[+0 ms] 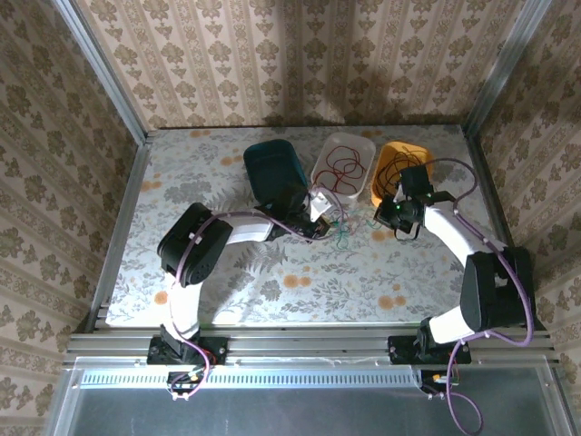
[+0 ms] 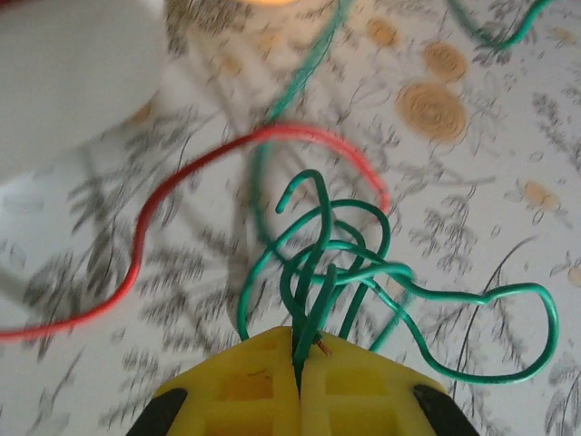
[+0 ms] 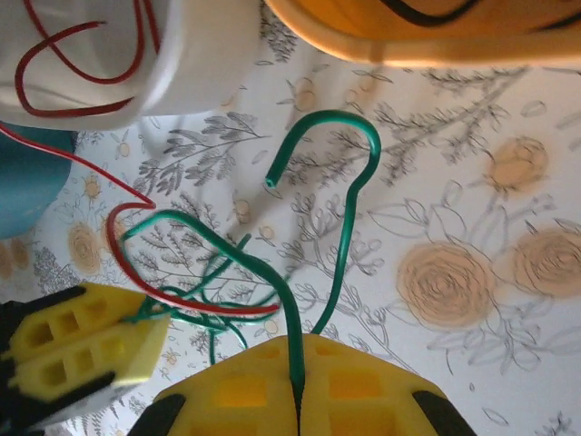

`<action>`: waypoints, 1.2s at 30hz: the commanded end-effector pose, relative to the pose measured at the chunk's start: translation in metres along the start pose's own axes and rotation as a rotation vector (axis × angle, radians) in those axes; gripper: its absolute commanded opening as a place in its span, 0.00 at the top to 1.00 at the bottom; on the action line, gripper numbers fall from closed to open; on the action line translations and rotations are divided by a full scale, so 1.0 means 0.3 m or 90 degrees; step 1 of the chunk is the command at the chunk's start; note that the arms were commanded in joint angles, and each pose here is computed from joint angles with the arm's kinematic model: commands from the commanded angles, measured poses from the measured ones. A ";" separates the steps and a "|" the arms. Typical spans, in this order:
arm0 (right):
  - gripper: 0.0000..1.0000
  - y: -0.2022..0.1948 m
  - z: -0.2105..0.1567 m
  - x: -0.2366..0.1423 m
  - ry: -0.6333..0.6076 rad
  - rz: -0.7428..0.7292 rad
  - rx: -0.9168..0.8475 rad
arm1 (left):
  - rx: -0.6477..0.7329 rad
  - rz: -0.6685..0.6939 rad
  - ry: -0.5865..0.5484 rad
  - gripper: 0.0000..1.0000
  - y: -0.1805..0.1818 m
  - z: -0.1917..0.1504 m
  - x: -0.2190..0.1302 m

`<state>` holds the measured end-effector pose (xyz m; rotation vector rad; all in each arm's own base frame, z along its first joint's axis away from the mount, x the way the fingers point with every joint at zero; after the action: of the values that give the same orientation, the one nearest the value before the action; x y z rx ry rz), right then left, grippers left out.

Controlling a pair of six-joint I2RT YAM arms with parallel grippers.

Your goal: Untangle the cables

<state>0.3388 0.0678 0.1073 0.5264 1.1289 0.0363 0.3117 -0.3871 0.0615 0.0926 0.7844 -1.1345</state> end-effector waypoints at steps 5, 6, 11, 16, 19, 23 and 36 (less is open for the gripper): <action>1.00 -0.169 0.013 -0.066 -0.078 -0.121 0.111 | -0.025 0.006 -0.033 1.00 -0.009 0.013 -0.142; 1.00 -0.186 0.009 -0.069 -0.082 -0.131 0.125 | -0.029 0.012 -0.030 1.00 -0.001 0.002 -0.151; 1.00 -0.267 -0.007 -0.099 -0.108 -0.180 0.184 | -0.068 0.034 -0.046 1.00 0.045 -0.029 -0.210; 1.00 -0.355 -0.050 -0.117 -0.095 -0.226 0.237 | -0.098 0.037 -0.082 1.00 0.074 -0.012 -0.265; 1.00 -0.385 -0.067 -0.126 -0.092 -0.246 0.249 | -0.088 0.046 -0.083 1.00 0.083 -0.006 -0.283; 1.00 -0.420 -0.078 -0.162 -0.113 -0.285 0.264 | -0.089 0.040 -0.086 1.00 0.085 0.000 -0.304; 1.00 -0.415 -0.005 -0.316 -0.216 -0.363 0.169 | -0.004 -0.025 -0.007 1.00 -0.023 -0.031 -0.227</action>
<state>0.2674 -0.0559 0.1066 0.5053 0.9992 -0.6289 0.2992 -0.3212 0.0970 0.0104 0.7758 -1.0828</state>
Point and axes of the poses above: each hand's point on the last joint's axis, 136 mm out from that joint toward the fingers, its own x axis out along the fingers, its own y axis along the line the jaws close on, z = x × y, the point moved 1 cm from there along -x, back along the fingers, and after that the axes turned 7 degrees about -x, right-handed, at the moved point
